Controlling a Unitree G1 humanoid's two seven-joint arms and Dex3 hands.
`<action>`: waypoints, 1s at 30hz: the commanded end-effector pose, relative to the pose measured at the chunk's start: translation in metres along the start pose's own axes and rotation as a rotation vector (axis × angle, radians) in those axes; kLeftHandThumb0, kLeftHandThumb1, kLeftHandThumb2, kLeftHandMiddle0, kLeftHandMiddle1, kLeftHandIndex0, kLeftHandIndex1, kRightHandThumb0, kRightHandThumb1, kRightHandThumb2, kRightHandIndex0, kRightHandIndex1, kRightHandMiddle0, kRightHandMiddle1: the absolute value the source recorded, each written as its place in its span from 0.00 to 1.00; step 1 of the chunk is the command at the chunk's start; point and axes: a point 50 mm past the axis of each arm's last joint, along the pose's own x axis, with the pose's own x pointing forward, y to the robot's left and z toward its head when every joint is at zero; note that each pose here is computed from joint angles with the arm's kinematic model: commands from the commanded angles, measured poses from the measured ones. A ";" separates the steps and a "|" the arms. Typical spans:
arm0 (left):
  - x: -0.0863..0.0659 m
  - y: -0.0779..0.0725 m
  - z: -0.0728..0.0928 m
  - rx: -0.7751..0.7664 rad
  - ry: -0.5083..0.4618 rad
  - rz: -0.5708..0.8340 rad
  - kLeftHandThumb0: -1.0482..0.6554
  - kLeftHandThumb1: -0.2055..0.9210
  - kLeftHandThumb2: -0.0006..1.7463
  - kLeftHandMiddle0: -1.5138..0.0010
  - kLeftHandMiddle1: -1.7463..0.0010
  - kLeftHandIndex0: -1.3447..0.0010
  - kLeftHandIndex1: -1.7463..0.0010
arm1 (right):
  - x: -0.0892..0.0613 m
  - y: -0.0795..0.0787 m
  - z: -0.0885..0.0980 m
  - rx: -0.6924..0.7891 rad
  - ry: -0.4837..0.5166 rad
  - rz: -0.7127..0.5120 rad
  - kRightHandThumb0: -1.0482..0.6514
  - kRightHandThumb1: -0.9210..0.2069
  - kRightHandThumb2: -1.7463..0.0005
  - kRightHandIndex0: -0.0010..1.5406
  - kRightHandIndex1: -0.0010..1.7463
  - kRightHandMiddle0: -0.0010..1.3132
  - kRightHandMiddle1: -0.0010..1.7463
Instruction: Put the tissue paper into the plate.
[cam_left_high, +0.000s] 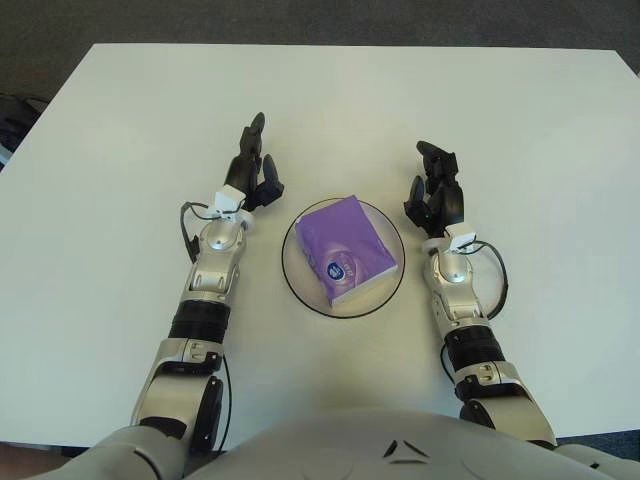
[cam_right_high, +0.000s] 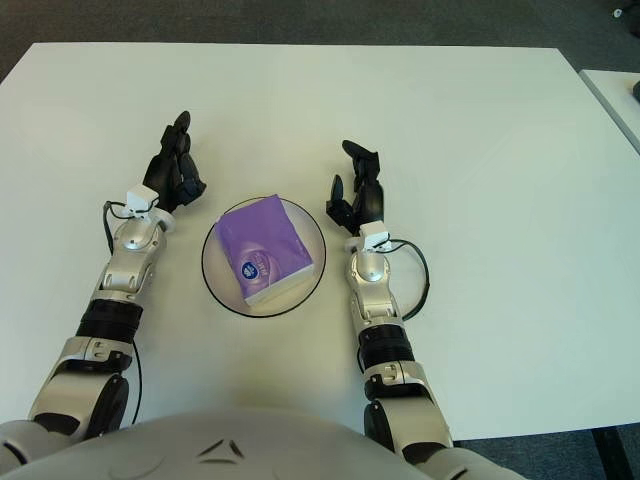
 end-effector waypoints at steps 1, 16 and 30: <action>-0.011 0.006 -0.007 0.011 0.000 0.071 0.15 1.00 0.64 0.99 1.00 1.00 0.87 | -0.091 -0.028 -0.086 -0.083 0.498 -0.049 0.21 0.00 0.52 0.17 0.16 0.00 0.49; -0.026 0.021 -0.013 0.080 -0.042 0.230 0.13 1.00 0.64 1.00 1.00 1.00 0.87 | -0.091 -0.033 -0.085 -0.108 0.486 -0.042 0.24 0.00 0.51 0.15 0.15 0.00 0.46; -0.039 0.028 -0.029 0.161 -0.026 0.330 0.11 1.00 0.65 1.00 1.00 1.00 0.83 | -0.091 -0.035 -0.087 -0.094 0.484 -0.039 0.25 0.00 0.51 0.16 0.15 0.00 0.46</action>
